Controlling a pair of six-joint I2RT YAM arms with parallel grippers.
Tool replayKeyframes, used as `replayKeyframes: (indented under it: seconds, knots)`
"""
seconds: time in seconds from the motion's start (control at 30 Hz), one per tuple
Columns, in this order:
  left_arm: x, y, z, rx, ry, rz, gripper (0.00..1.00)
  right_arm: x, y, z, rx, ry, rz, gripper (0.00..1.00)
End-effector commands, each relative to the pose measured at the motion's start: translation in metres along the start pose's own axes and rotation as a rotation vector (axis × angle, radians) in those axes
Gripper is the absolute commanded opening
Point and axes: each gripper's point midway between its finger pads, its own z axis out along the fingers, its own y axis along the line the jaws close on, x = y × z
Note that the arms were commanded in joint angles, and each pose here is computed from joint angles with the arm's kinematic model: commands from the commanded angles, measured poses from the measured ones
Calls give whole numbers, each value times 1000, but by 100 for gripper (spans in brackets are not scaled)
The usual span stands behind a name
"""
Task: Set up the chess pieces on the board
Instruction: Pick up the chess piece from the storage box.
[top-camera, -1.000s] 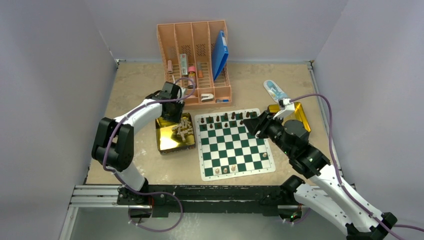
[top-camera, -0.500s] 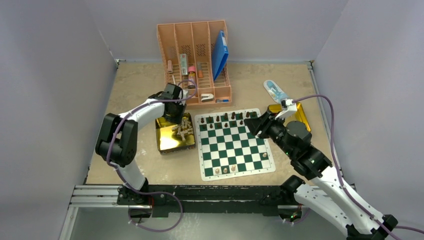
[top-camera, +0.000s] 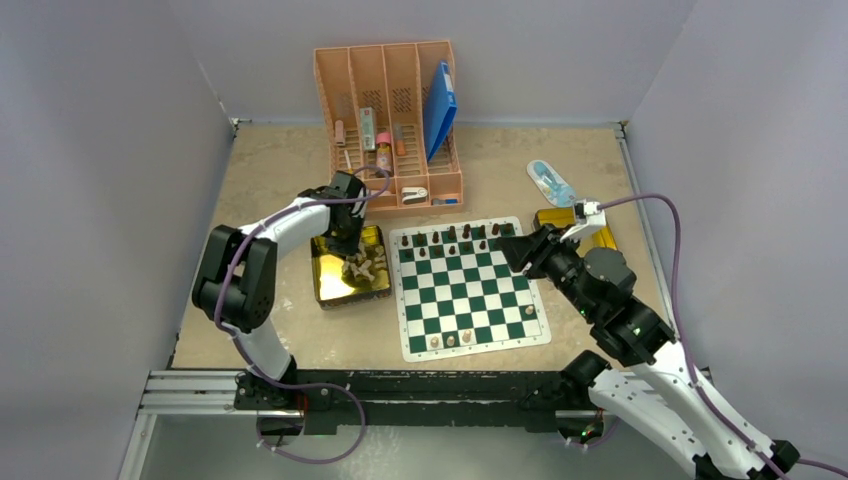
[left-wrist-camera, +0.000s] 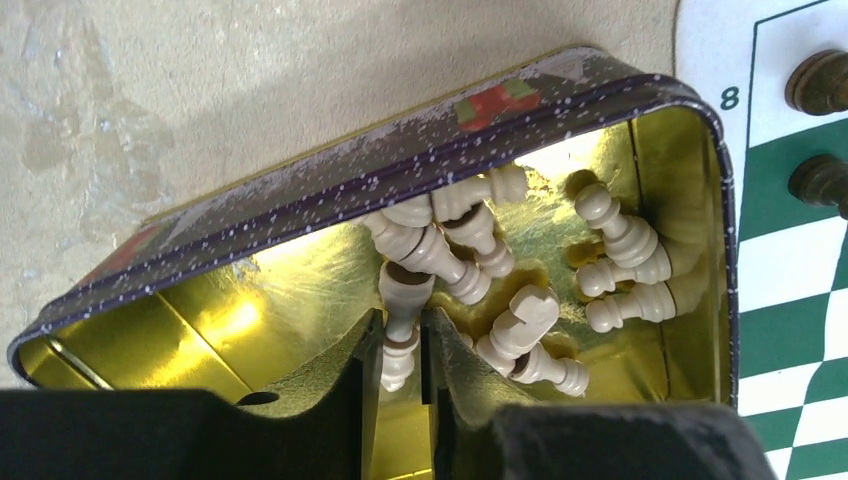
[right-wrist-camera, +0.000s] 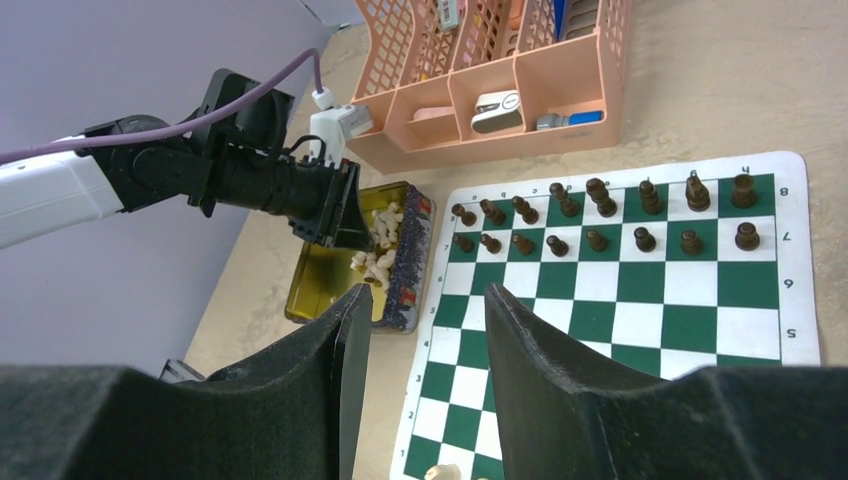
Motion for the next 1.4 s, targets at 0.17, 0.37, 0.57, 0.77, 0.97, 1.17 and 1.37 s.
replayKeyframes:
  seconds: [0.17,0.37,0.57,0.77,0.97,1.17,1.37]
  knots:
    - [-9,6,-12,-39,-25,-87,30,-19,9,-6,-27,-63,1,47]
    - [-4,6,-3,-43,5,-94,29,-21,10,-8,-33,-72,1,47]
    - [-5,-2,-8,7,-9,-87,20,-20,12,-8,-44,-69,2,47]
    - [-10,-10,-25,67,-48,-125,11,-19,14,-6,-52,-66,11,47]
    - [-18,-5,-53,97,-128,-221,9,-7,21,7,-103,-15,-31,46]
    - [-28,-17,-90,245,-244,-322,9,-17,36,19,-170,-59,-84,46]
    - [-21,-35,-120,390,-275,-405,9,-12,54,38,-276,-59,-185,46]
